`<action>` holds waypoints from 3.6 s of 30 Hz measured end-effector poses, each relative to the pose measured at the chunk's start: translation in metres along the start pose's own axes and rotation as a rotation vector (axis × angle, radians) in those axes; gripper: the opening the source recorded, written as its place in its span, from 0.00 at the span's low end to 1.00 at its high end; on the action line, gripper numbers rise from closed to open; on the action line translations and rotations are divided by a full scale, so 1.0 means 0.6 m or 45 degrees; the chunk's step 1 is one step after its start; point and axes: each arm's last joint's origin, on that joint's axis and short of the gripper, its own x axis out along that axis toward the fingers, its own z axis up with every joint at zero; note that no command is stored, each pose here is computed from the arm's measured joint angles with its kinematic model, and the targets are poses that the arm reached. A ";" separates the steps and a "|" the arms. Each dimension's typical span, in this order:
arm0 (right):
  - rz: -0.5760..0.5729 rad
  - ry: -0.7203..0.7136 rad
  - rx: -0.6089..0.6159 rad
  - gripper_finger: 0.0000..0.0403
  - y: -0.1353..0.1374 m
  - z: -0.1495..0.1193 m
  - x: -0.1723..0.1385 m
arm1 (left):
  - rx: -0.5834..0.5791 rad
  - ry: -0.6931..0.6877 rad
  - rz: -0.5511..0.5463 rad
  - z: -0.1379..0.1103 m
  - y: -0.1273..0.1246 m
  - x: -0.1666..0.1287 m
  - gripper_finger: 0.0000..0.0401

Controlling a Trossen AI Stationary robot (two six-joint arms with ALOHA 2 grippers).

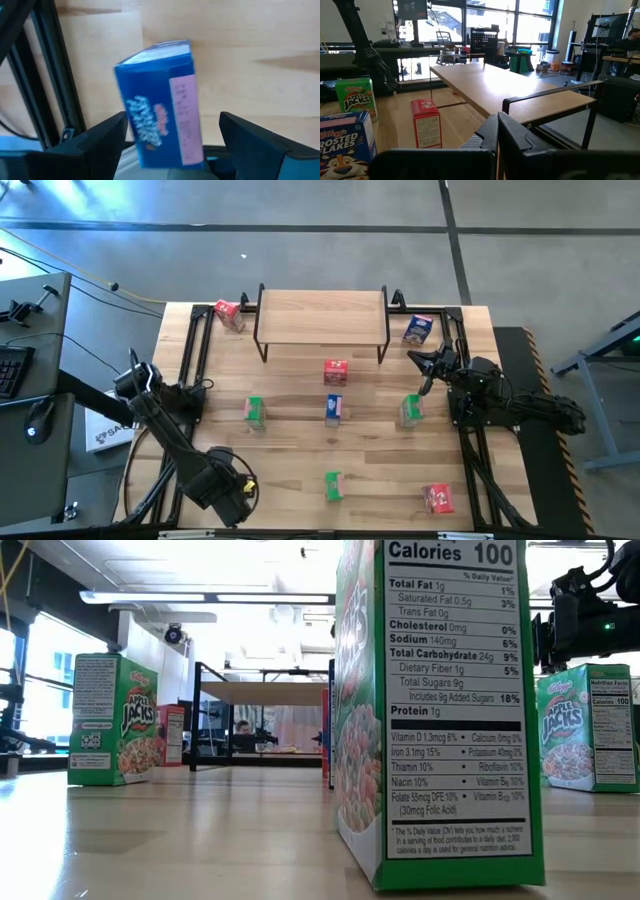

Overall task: Stack cereal on shelf
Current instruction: Put the bottom blue cereal box on the shelf

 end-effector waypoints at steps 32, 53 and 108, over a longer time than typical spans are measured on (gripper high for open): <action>0.000 0.002 -0.001 0.00 0.000 0.000 0.000 | 0.838 -0.187 -0.340 0.182 0.010 -0.146 0.41; 0.001 0.001 0.000 0.00 0.000 0.000 0.000 | 1.732 -0.649 -0.553 0.498 -0.020 -0.331 0.39; 0.000 0.000 0.000 0.00 0.000 0.000 0.000 | 1.659 -0.742 0.016 0.793 -0.123 -0.265 0.60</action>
